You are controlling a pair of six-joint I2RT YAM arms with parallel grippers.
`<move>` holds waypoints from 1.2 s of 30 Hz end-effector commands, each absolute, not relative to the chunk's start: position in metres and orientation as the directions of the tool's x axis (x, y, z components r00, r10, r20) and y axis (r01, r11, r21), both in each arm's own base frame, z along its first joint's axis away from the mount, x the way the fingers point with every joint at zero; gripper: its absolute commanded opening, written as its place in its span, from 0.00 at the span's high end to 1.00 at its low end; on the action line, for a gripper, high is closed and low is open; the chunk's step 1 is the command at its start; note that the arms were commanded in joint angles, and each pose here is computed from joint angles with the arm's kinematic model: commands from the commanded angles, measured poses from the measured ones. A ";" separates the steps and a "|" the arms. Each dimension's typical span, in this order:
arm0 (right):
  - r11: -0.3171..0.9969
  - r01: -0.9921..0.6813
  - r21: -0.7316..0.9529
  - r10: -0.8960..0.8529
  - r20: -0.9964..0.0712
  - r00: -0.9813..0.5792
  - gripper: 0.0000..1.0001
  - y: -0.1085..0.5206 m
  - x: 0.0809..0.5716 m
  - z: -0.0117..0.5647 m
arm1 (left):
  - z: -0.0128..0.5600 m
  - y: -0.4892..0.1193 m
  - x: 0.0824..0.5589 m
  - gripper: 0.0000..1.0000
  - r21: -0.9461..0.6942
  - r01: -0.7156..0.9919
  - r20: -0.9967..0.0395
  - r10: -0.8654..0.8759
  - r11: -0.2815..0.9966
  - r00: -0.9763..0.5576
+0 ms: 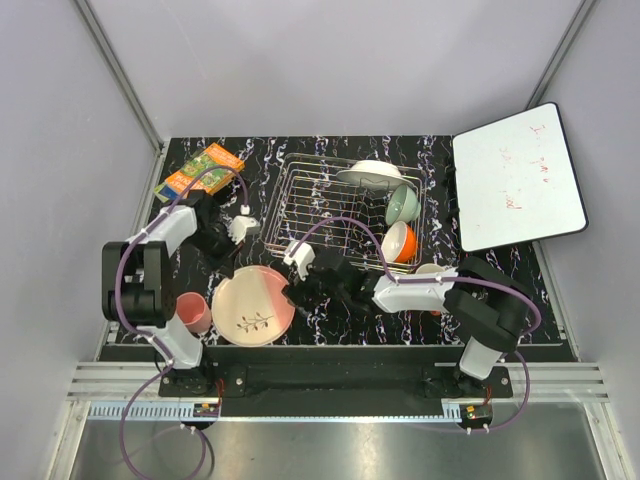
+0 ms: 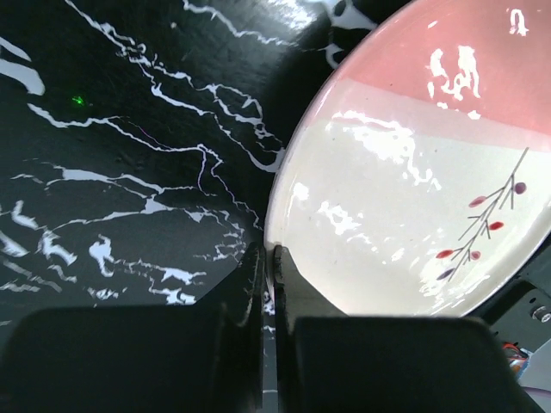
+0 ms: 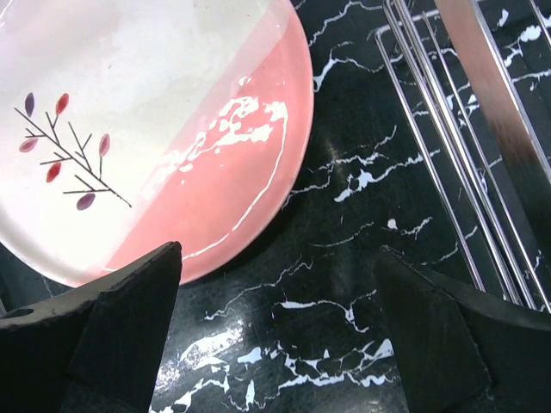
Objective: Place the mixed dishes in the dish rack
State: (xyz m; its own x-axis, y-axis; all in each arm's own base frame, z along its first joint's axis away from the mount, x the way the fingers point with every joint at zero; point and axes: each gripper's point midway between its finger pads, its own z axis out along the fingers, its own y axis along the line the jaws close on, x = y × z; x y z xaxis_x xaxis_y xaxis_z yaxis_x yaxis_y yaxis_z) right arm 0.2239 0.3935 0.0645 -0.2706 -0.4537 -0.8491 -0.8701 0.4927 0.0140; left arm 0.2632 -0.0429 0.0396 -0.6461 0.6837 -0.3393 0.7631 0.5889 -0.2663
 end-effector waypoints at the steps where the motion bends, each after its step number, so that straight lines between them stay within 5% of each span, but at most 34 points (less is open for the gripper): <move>1: 0.444 -0.895 0.026 -0.350 -0.915 -0.201 0.00 0.422 0.231 0.098 | 0.075 -0.053 0.277 1.00 -0.145 0.839 -0.427 0.732 0.525 -0.531; 27: 0.338 -0.925 0.174 -0.219 -0.941 -0.257 0.00 0.433 0.229 0.088 | 0.142 -0.106 0.265 1.00 0.066 0.926 -0.552 0.787 0.370 -0.275; 36: 0.147 -0.928 0.342 -0.210 -0.906 -0.367 0.15 0.440 0.210 0.083 | 0.149 -0.119 0.268 1.00 0.086 0.931 -0.573 0.781 0.356 -0.246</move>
State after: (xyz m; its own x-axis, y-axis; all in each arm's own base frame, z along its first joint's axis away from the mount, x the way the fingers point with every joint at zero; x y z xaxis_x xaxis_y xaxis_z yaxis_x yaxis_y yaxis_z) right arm 0.2190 0.4276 0.0634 -0.3460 -0.2617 -0.9010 -0.9197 0.2847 0.2705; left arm 0.2552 -0.1071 0.1207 -0.3047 0.8078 -0.5047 0.9329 0.3599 0.0127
